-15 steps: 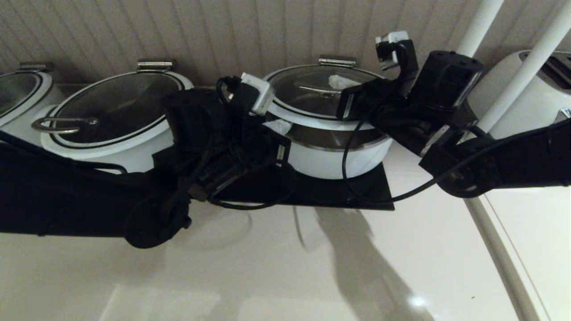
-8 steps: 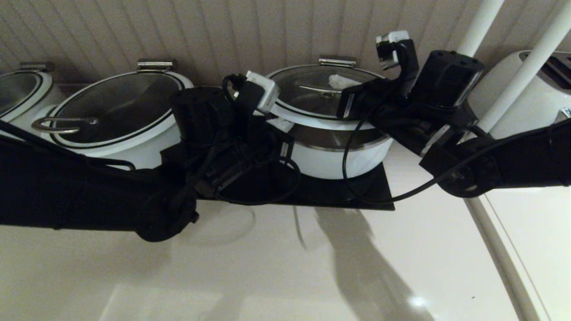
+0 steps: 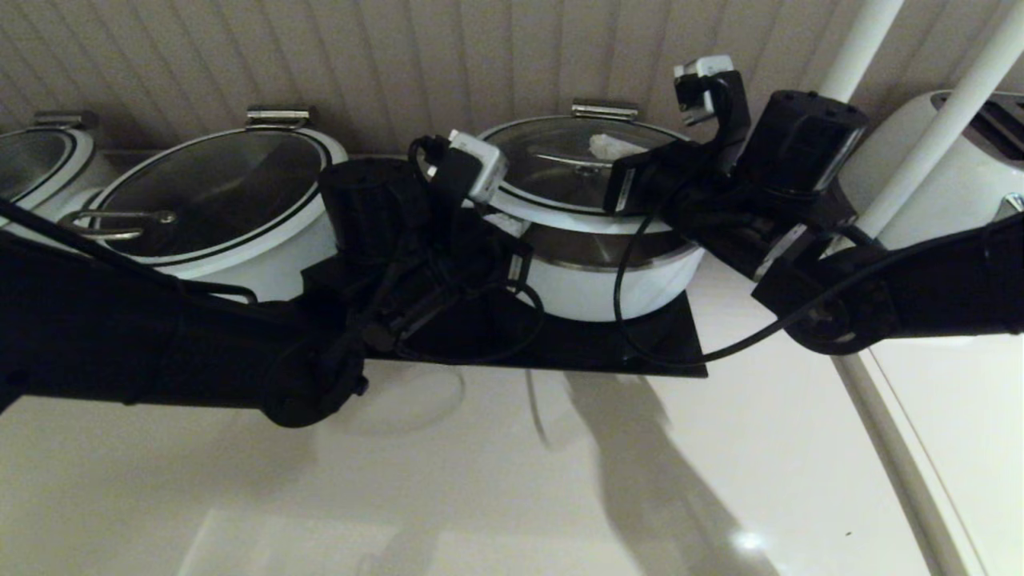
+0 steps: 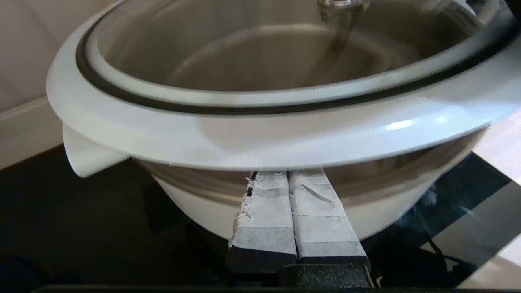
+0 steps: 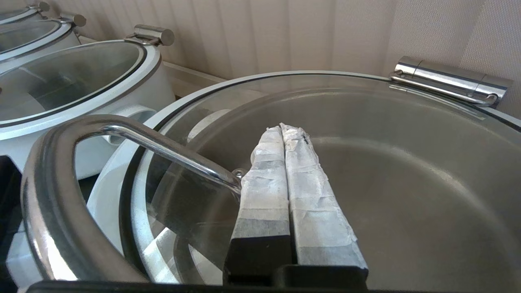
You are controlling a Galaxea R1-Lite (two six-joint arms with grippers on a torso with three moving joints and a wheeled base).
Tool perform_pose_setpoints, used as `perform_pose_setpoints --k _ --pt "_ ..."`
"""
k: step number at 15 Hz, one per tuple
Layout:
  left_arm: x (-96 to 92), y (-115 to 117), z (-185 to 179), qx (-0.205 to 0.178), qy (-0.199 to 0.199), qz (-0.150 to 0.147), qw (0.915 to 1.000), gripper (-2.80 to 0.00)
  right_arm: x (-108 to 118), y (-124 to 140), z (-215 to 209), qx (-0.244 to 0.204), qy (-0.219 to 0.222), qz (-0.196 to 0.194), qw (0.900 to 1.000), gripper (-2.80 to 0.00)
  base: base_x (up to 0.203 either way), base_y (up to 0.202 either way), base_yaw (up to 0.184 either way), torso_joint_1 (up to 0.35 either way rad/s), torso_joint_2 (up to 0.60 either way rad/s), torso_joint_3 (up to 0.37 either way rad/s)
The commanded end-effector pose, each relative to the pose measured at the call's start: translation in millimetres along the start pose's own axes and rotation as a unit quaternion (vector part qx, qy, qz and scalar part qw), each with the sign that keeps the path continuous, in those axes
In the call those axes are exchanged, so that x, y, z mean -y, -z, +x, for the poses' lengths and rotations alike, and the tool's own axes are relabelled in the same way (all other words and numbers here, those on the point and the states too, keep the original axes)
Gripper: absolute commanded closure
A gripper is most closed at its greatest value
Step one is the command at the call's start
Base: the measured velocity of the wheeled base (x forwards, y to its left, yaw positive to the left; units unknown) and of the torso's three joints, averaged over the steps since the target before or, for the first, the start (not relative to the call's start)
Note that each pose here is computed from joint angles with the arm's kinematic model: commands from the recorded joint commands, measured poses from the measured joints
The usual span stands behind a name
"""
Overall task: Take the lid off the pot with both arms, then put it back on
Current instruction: Hold the pot lid with the left arm
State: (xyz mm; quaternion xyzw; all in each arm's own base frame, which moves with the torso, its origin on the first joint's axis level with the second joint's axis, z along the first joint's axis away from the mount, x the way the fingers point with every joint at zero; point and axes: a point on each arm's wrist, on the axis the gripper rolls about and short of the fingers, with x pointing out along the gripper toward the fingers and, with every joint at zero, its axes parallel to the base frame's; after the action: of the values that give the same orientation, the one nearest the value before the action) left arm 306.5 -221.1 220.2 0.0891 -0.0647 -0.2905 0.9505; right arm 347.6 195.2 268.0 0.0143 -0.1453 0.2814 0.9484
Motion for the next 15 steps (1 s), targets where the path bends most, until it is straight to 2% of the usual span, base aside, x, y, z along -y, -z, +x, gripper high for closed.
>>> perform_pose_setpoints --k 1,15 --pt "-0.4 -1.1 3.6 0.006 -0.002 0.000 1.0000 0.00 -0.1 0.0 0.2 0.002 0.000 0.000 1.000 0.00 0.000 0.000 0.000 0.000 0.00 0.000" --pt "-8.0 -3.9 13.9 0.018 -0.014 0.001 0.9997 0.00 -0.7 -0.9 -10.7 -0.008 0.000 0.000 1.000 0.00 0.000 0.000 0.000 0.000 0.00 0.000"
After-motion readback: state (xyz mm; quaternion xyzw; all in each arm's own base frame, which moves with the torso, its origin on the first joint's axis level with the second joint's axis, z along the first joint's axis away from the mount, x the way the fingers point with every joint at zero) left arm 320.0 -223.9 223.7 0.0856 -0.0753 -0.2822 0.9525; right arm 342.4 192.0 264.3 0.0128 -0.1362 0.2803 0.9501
